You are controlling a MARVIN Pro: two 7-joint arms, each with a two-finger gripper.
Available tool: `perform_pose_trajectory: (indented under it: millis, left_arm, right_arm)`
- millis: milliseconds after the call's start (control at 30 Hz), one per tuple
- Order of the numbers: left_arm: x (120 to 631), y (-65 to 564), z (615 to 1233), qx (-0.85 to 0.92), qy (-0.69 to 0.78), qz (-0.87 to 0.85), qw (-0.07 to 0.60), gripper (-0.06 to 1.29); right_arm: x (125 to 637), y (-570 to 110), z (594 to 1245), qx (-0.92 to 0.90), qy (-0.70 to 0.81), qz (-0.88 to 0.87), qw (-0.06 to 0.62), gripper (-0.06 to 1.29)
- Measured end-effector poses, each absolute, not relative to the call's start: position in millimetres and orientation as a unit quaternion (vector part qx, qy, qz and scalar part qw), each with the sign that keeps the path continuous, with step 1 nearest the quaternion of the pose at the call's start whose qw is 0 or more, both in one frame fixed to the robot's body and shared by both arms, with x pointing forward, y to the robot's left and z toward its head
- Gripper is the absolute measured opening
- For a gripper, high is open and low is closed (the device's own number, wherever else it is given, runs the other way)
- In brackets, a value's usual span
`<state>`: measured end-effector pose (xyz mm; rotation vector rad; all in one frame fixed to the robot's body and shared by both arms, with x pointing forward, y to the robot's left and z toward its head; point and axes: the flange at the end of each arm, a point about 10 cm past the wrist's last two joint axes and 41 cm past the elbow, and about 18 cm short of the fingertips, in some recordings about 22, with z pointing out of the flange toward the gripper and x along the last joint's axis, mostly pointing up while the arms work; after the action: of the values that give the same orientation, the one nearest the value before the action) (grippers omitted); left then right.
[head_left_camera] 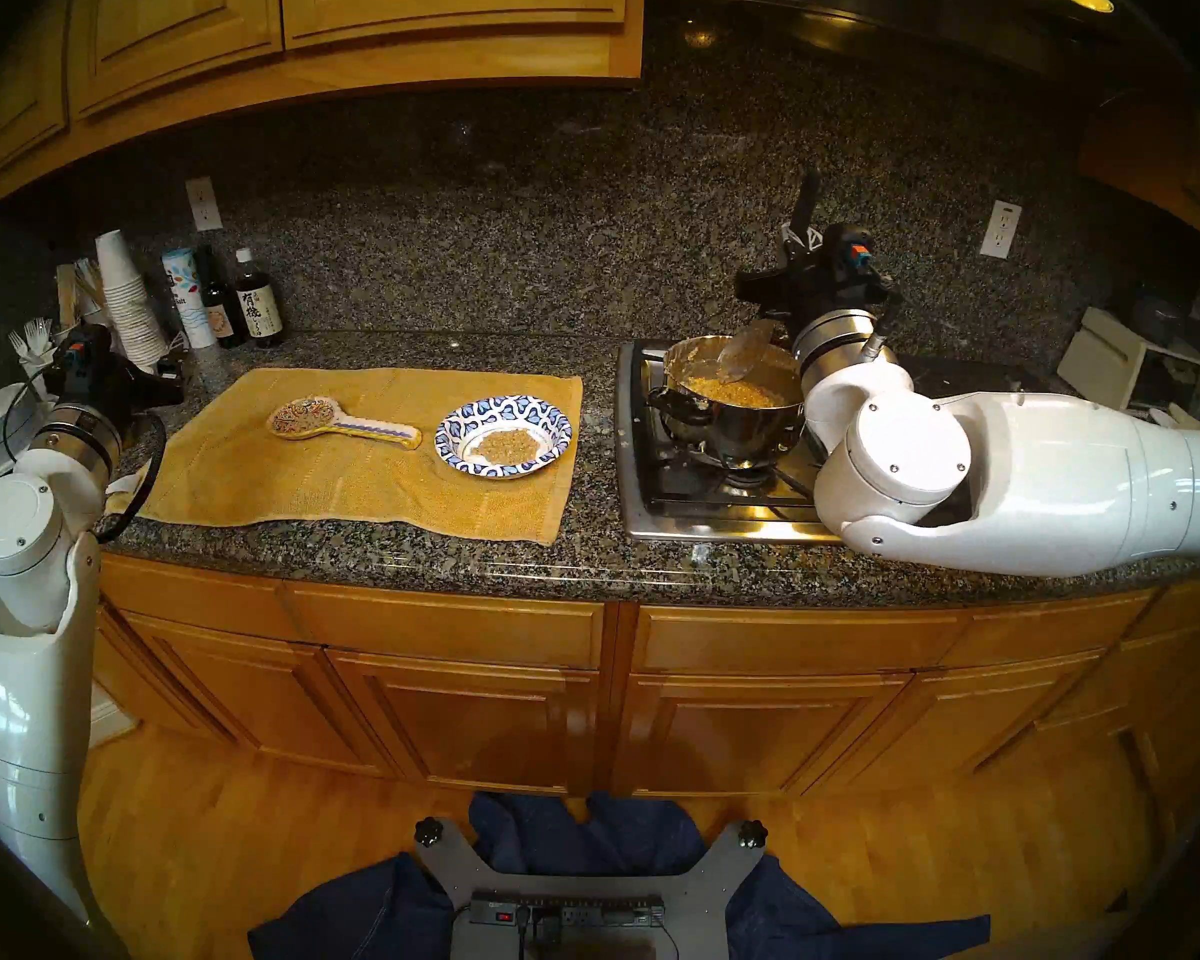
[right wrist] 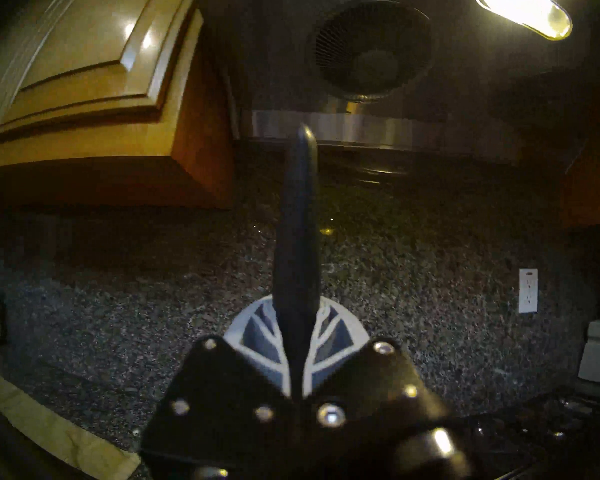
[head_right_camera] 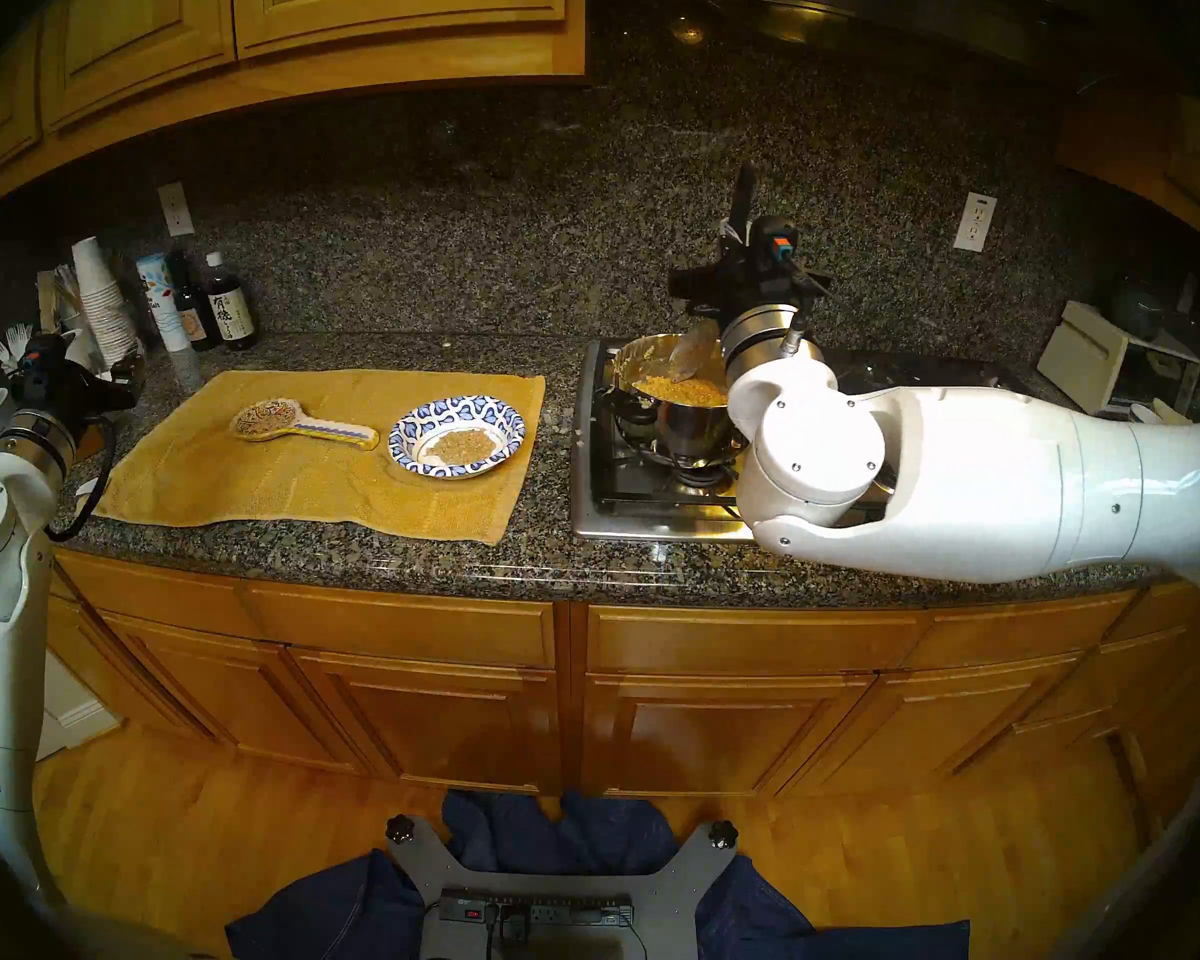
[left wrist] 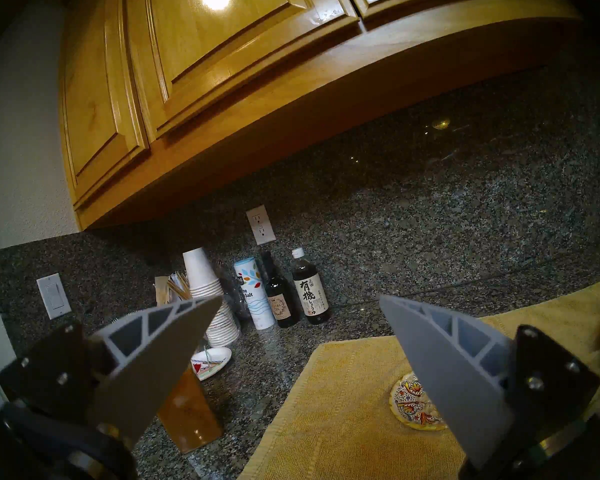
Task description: Scoop oatmeal into bowl
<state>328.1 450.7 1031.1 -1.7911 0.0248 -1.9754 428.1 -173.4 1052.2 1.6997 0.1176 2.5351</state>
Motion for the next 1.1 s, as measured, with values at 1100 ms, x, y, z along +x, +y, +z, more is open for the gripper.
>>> perform_pose_trajectory:
  millis: [1100]
  left_arm:
    - [327.8, 450.4, 1031.3, -0.651, 0.011, -0.722, 0.235, 1.23]
  right_arm:
    - [431.3, -189.5, 976.7, 0.447, 0.242, 0.841, 0.183, -0.04]
